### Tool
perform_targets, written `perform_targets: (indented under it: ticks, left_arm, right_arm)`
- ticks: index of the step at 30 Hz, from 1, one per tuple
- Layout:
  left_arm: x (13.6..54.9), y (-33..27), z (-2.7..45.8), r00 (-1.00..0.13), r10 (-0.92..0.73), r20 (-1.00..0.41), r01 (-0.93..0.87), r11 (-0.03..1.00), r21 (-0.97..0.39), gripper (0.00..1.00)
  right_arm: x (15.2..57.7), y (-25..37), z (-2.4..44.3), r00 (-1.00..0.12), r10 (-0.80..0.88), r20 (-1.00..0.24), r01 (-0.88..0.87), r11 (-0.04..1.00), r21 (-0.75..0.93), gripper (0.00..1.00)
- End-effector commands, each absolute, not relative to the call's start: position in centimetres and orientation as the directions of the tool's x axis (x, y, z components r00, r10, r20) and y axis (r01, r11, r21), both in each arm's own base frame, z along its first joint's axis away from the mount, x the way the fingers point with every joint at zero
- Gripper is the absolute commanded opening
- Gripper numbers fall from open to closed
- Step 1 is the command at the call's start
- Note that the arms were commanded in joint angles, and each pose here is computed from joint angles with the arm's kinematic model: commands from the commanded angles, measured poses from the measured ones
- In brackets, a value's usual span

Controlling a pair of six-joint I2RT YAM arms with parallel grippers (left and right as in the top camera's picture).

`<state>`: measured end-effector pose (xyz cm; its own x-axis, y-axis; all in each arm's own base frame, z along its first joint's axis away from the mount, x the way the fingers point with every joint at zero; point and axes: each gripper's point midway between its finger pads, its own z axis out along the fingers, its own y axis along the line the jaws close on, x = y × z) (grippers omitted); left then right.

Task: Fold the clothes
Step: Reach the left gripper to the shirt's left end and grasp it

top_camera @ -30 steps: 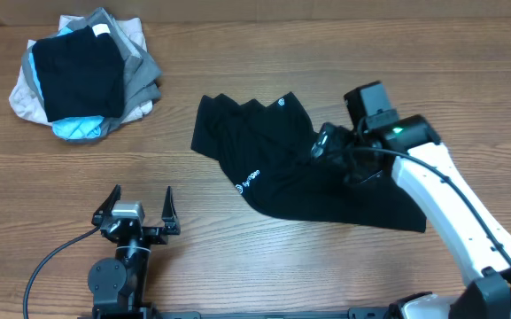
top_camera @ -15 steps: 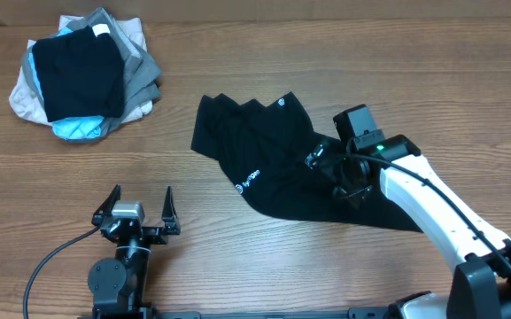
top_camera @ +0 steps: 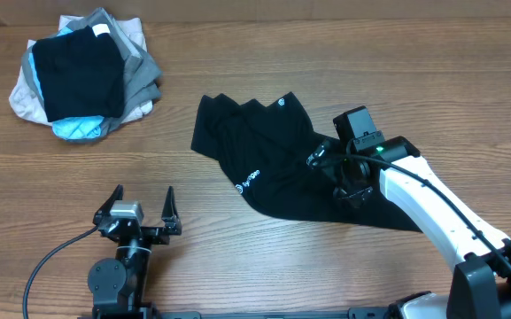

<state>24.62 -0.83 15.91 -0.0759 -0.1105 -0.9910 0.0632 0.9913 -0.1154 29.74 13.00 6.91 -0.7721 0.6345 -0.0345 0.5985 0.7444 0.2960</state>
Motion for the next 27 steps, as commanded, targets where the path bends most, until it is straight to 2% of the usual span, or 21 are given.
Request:
perform_targets:
  ticks: [1,5,8,12,16,19,23,27]
  left_arm:
    - [24.5,-1.9,16.1,-0.084,-0.211,-0.974,0.118,0.968,-0.22,1.0]
    - [24.4,-2.4,16.4,-0.092,-0.3,-0.95,0.146,0.939,-0.31,1.0]
    - [23.6,-5.5,17.8,-0.122,-0.359,-0.925,0.326,0.866,-0.379,1.0]
    - [21.6,-8.9,21.4,-0.055,-0.33,-0.942,0.556,0.774,-0.303,1.0]
    - [20.7,-9.0,25.0,-0.01,-0.353,-0.936,0.579,0.761,-0.293,1.0]
    - [20.4,-8.9,27.5,0.003,-0.312,-0.95,0.571,0.781,-0.254,1.0]
    - [21.6,-8.9,29.2,-0.092,-0.225,-0.97,0.538,0.809,-0.238,1.0]
    - [24.6,-8.7,28.4,-0.325,-0.12,-0.938,0.481,0.833,-0.273,1.0]
  right_arm:
    - [29.9,12.8,6.7,-0.762,0.646,-0.045,0.608,0.739,0.29,1.0]
    - [30.0,12.8,6.7,-0.762,0.646,-0.047,0.607,0.738,0.293,1.0]
    - [30.1,12.9,6.7,-0.762,0.645,-0.049,0.606,0.738,0.297,1.0]
    - [30.1,12.8,6.7,-0.762,0.646,-0.049,0.606,0.738,0.297,1.0]
    - [30.2,12.9,6.8,-0.762,0.646,-0.053,0.604,0.737,0.304,1.0]
    - [30.3,12.9,6.8,-0.761,0.646,-0.054,0.604,0.737,0.305,1.0]
    - [30.4,13.0,6.8,-0.761,0.646,-0.057,0.602,0.736,0.309,1.0]
    - [30.4,13.0,6.8,-0.761,0.646,-0.056,0.602,0.736,0.309,1.0]
